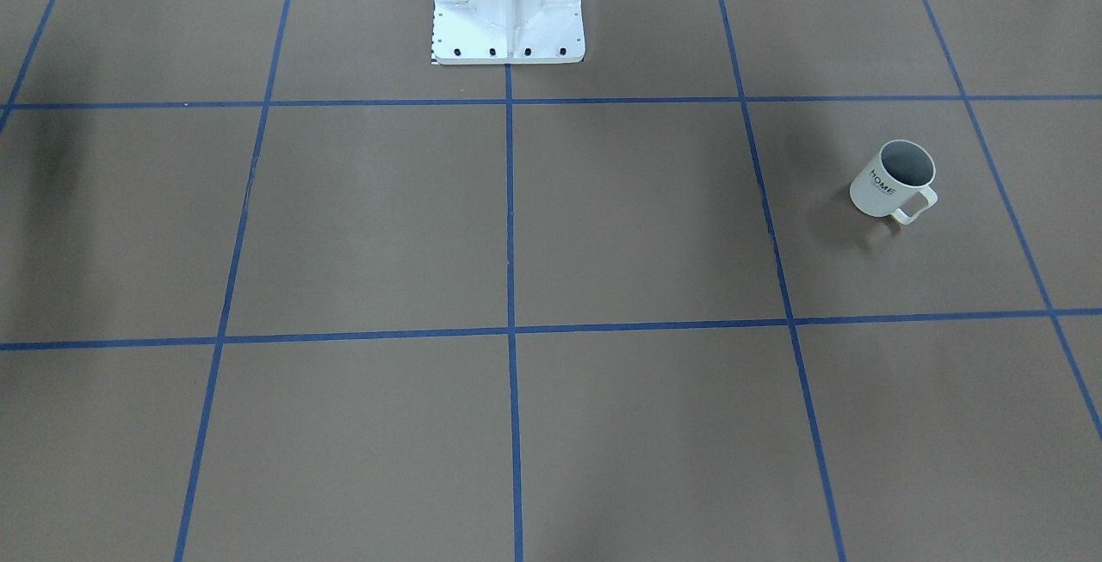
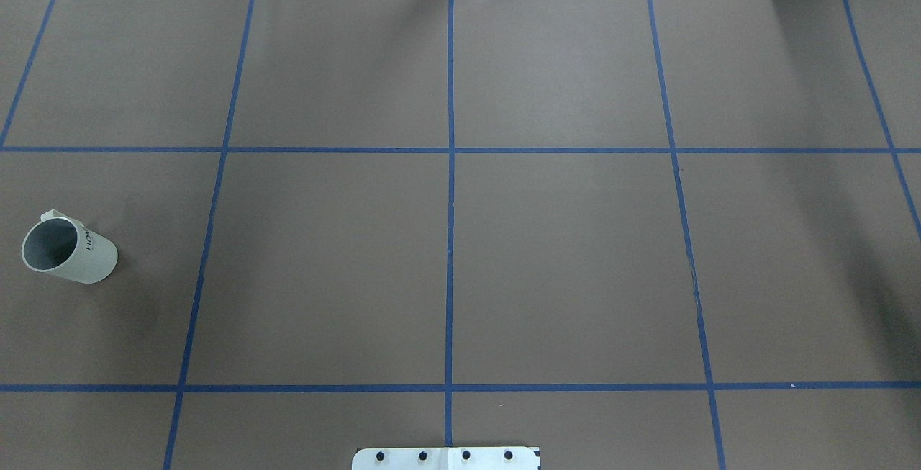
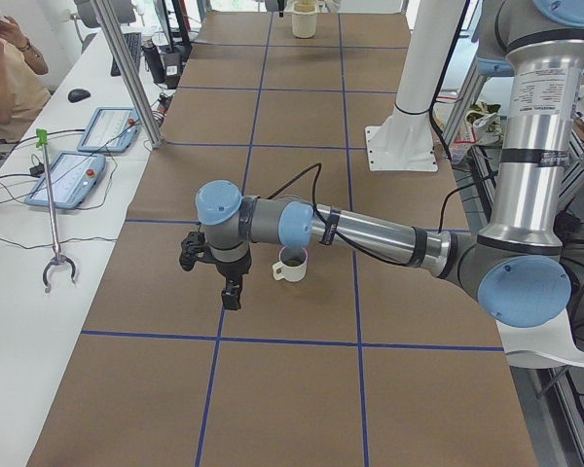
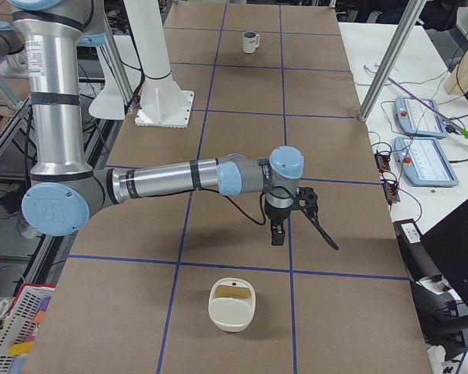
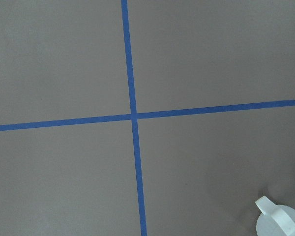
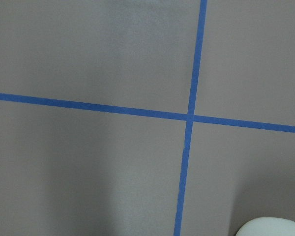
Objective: Left arm hands cup to right arm to dump lemon
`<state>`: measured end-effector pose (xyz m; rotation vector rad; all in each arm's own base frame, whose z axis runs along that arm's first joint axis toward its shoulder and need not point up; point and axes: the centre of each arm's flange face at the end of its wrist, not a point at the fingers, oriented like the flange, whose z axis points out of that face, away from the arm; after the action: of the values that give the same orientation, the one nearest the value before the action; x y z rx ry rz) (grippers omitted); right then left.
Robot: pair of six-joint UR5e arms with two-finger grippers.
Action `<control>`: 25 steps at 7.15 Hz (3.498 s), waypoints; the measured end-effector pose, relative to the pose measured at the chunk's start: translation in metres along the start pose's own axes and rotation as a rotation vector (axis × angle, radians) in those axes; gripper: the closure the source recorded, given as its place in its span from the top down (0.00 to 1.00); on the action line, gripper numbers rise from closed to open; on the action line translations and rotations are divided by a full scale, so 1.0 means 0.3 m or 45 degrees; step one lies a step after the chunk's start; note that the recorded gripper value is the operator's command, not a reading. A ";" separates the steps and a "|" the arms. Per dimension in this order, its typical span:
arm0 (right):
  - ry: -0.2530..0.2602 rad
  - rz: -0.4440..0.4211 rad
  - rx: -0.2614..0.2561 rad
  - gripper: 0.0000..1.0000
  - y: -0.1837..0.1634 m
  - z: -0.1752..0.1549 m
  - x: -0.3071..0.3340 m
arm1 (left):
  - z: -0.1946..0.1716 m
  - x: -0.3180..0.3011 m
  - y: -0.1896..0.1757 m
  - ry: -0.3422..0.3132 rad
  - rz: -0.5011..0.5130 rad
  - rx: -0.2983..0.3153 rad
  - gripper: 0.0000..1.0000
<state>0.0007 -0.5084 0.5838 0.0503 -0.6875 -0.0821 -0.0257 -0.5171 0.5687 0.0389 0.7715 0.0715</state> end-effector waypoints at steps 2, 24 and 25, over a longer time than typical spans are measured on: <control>-0.007 -0.002 0.006 1.00 0.006 -0.002 -0.005 | 0.044 0.077 -0.008 0.048 0.038 -0.006 1.00; -0.136 0.003 -0.038 1.00 0.043 0.038 -0.039 | 0.455 0.589 0.175 0.072 0.133 -0.271 0.00; -0.158 -0.013 -0.023 1.00 0.040 0.030 -0.053 | 0.390 0.660 0.162 0.089 0.130 -0.277 0.00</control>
<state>-0.0165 -0.4952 0.5816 0.0317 -0.8106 -0.1019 0.1951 -0.4542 0.5180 -0.1318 0.8277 0.2546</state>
